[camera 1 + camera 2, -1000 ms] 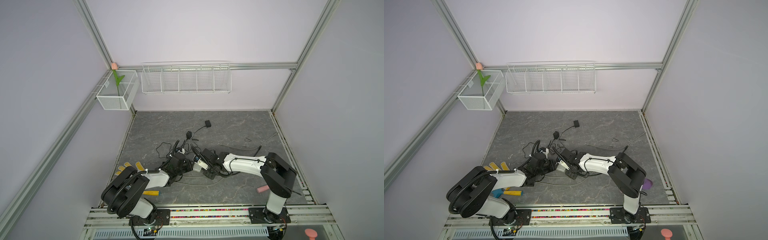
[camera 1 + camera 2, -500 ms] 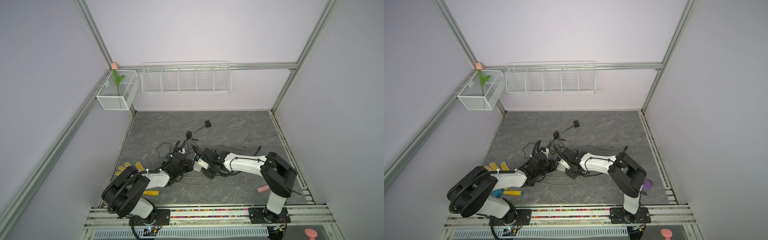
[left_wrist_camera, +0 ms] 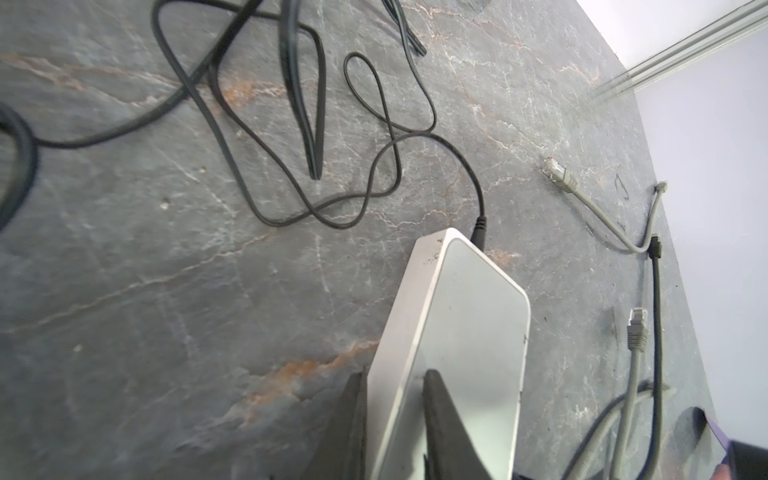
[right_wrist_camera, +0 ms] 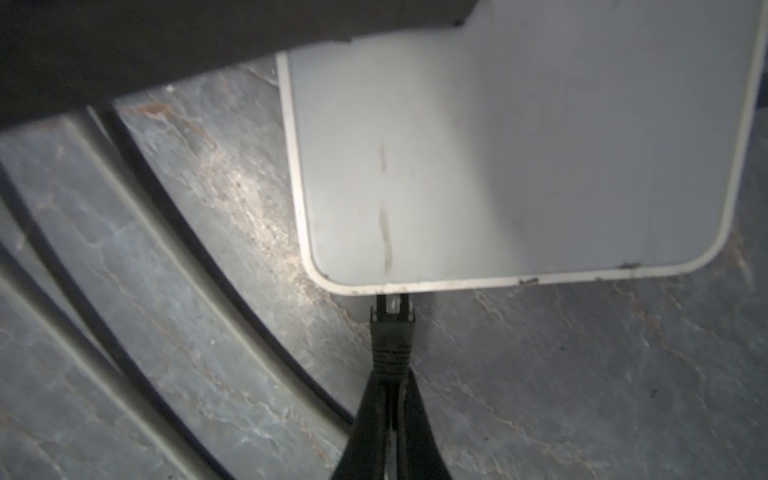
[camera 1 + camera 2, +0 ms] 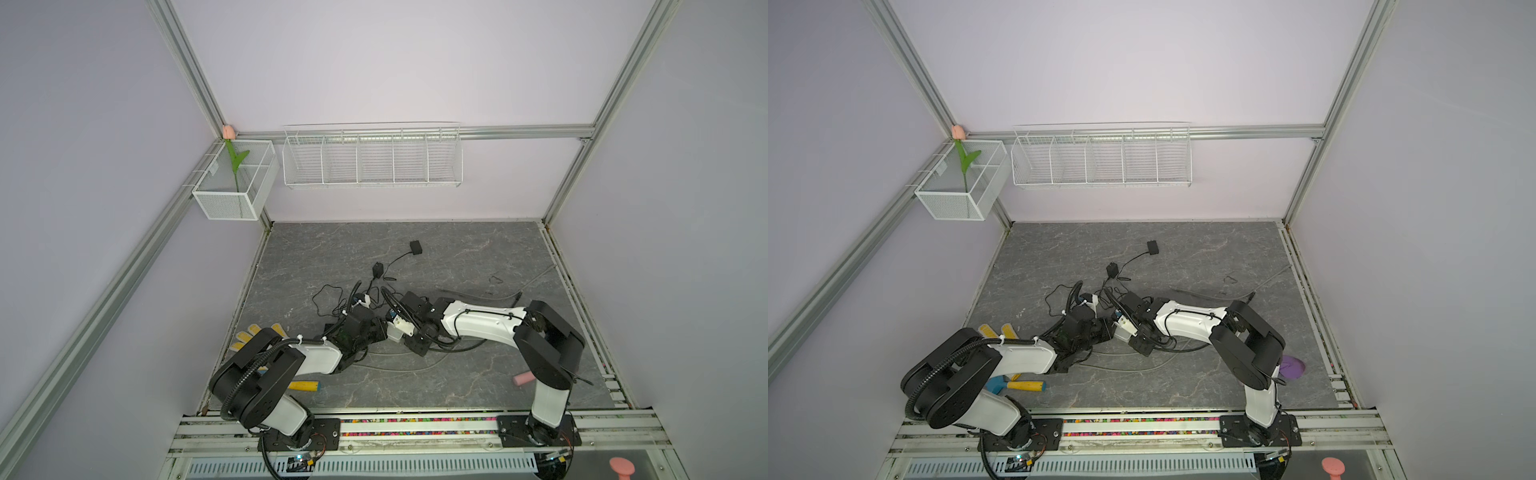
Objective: Insert the plug into the switch port
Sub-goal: 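Push the black ethernet plug with the right gripper into the router's edge port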
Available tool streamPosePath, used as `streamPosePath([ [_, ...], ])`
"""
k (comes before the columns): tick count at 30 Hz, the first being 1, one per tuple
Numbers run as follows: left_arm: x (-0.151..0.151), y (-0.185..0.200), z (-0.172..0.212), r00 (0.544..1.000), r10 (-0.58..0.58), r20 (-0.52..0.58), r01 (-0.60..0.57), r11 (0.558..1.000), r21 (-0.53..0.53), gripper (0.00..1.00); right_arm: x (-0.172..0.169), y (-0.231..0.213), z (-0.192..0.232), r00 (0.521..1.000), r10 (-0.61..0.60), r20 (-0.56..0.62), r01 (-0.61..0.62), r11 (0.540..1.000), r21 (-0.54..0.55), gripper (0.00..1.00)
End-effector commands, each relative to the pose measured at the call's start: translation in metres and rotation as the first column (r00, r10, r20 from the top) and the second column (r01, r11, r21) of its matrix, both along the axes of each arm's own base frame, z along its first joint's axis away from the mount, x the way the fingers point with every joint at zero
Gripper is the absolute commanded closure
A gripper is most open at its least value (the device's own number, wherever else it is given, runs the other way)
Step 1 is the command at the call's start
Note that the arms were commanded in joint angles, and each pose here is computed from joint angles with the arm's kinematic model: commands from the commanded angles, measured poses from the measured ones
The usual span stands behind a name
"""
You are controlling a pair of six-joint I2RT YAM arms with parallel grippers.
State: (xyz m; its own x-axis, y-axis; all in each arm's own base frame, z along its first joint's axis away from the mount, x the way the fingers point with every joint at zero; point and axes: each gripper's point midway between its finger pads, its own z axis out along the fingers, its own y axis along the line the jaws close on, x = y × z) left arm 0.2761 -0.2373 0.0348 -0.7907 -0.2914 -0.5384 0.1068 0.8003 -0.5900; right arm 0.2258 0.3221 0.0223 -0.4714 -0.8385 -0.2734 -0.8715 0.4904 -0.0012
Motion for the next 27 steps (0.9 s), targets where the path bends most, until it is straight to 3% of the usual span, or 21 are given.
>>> streamPosePath([
  [1,-0.09,-0.053,-0.026,0.903,-0.363,-0.229,0.344,0.931,-0.119,0.79,0.059,0.14,0.13,0.949,0.012,0.315,-0.202,0.791,0.578,0.93],
  [18,-0.113,-0.063,-0.039,0.873,-0.412,-0.26,0.395,0.911,-0.118,0.83,0.08,0.145,0.153,0.911,-0.011,0.412,-0.263,0.753,0.603,0.94],
  [27,-0.125,-0.068,-0.047,0.854,-0.44,-0.277,0.424,0.898,-0.119,0.83,0.093,0.153,0.174,0.908,-0.041,0.417,-0.269,0.705,0.656,0.94],
])
